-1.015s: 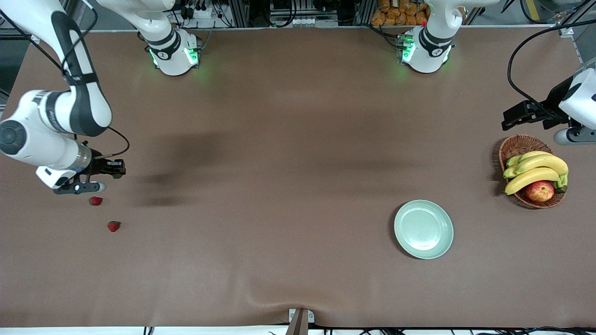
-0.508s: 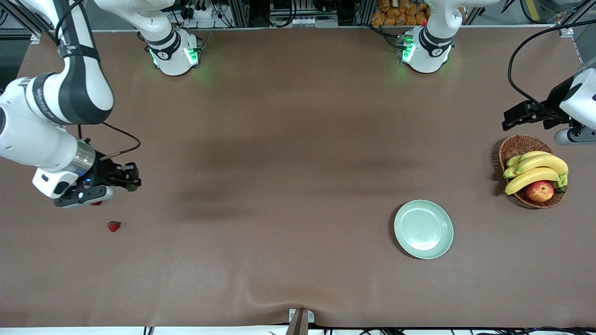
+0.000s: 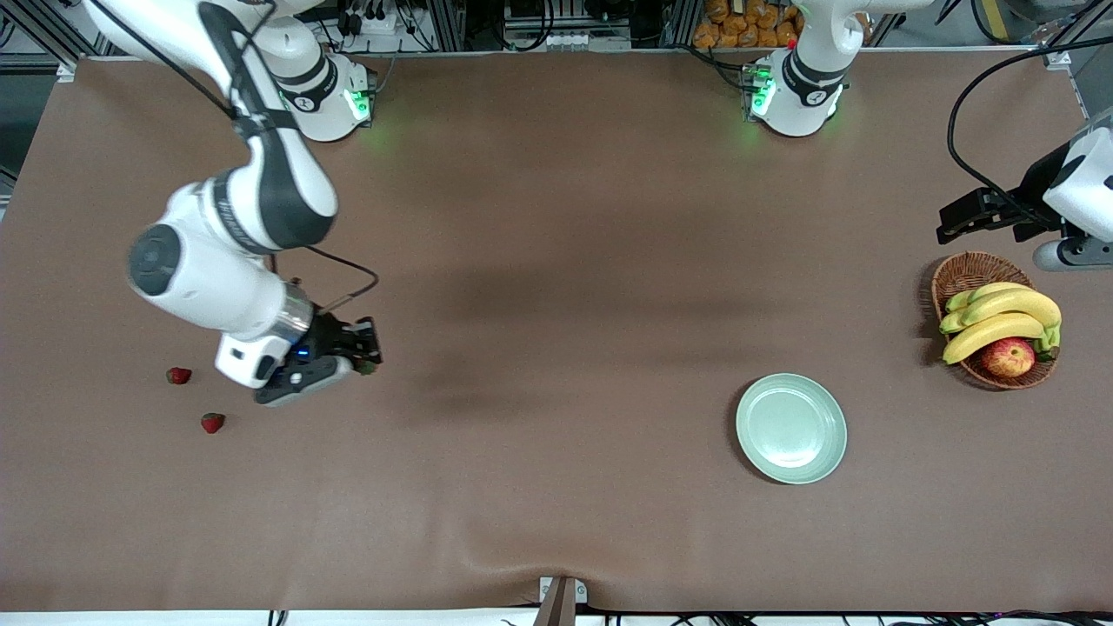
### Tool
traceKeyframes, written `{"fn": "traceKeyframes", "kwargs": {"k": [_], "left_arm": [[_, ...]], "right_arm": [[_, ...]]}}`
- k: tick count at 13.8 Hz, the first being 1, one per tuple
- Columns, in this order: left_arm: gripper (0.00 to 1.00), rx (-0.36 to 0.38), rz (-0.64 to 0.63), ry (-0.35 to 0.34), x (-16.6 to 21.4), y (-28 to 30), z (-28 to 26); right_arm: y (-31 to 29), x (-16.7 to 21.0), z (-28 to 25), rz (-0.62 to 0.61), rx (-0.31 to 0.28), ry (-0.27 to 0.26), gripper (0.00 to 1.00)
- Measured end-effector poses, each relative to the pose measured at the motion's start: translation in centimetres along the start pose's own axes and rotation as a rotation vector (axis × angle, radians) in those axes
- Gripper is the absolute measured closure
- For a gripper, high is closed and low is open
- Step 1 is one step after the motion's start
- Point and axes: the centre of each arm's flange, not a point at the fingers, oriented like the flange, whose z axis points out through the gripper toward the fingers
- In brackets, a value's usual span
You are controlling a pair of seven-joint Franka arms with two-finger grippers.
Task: Collect all strawberries into plate
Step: 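Lift the strawberry with the right gripper and carry it toward the table middle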
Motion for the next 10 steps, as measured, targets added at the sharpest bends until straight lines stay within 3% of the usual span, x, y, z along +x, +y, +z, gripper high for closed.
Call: {"fn": "traceKeyframes", "kwargs": {"k": [4,8,10], "left_arm": [[0.0,0.0,0.002,-0.003,0.3,0.1,0.3],[0.0,-0.001,0.004,-0.004,0.5,0.3,0.7],[0.0,-0.025,0.005,-0.007,0.6,0.6,0.8]], "right_arm": [[-8.7,0.2,7.5,-0.081,0.042,0.018,0.68],[-18.6,0.0,13.1,-0.211,0.059,0.075,0.68],[-23.2,-1.0,15.6,-0.256,0.069,0.07,0.68]]}}
